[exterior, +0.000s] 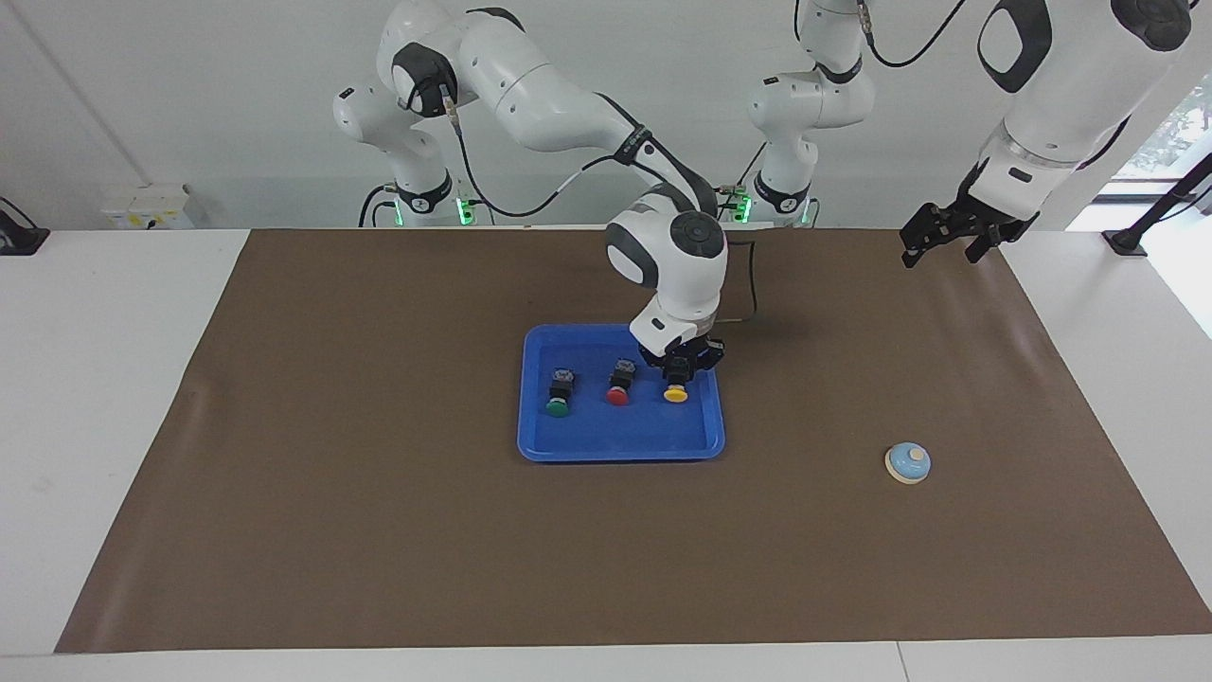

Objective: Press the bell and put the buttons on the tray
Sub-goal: 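Place the yellow button in the tray beside the red one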

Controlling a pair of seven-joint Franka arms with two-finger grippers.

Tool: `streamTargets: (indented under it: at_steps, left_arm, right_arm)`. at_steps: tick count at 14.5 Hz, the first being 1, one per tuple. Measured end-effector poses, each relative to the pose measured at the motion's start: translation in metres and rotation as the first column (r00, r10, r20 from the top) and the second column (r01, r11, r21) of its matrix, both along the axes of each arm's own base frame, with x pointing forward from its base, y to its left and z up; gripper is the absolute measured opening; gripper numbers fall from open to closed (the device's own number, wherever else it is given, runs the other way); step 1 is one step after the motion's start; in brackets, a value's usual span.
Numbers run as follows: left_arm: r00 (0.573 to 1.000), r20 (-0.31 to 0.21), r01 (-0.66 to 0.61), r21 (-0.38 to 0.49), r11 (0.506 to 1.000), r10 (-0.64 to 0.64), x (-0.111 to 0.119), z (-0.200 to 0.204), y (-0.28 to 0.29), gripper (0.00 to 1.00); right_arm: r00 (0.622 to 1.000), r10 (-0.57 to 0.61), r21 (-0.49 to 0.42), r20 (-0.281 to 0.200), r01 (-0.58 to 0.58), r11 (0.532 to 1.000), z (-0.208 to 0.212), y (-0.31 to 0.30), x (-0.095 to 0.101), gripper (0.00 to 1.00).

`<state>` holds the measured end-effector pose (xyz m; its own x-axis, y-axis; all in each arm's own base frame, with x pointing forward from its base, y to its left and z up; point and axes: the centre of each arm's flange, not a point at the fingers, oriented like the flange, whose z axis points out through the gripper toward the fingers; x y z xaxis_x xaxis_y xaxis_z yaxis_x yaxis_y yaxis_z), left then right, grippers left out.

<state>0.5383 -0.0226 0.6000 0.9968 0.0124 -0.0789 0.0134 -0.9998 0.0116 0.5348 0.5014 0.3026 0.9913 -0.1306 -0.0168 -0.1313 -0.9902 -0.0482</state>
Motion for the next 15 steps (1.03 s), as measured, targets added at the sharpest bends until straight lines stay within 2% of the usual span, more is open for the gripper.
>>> streamTargets:
  at_steps: [4,5,10,13,15]
  left_arm:
    - [1.000,0.000,0.000,0.000,1.000,0.000,0.000,0.000,0.000,1.00]
    - [1.000,0.000,0.000,0.000,1.000,0.000,0.000,0.000,0.000,1.00]
    - [1.000,0.000,0.000,0.000,1.000,0.000,0.000,0.000,0.000,1.00]
    - [1.000,0.000,0.000,0.000,1.000,0.000,0.000,0.000,0.000,1.00]
    - [1.000,0.000,0.000,0.000,1.000,0.000,0.000,0.000,0.000,1.00]
  right_arm:
    - [1.000,-0.003,-0.007,-0.005,0.003,1.000,0.001,-0.003,0.000,0.97]
    - [1.000,-0.009,-0.012,-0.006,0.009,1.000,0.009,-0.008,0.002,1.00]
    - [0.994,-0.107,-0.036,-0.016,0.107,0.994,0.104,-0.074,0.038,1.00]
    - [0.982,-0.188,-0.017,0.007,0.188,0.982,0.164,-0.140,0.065,1.00]
    - [0.983,-0.185,-0.012,0.017,0.185,0.983,0.199,-0.188,0.077,1.00]
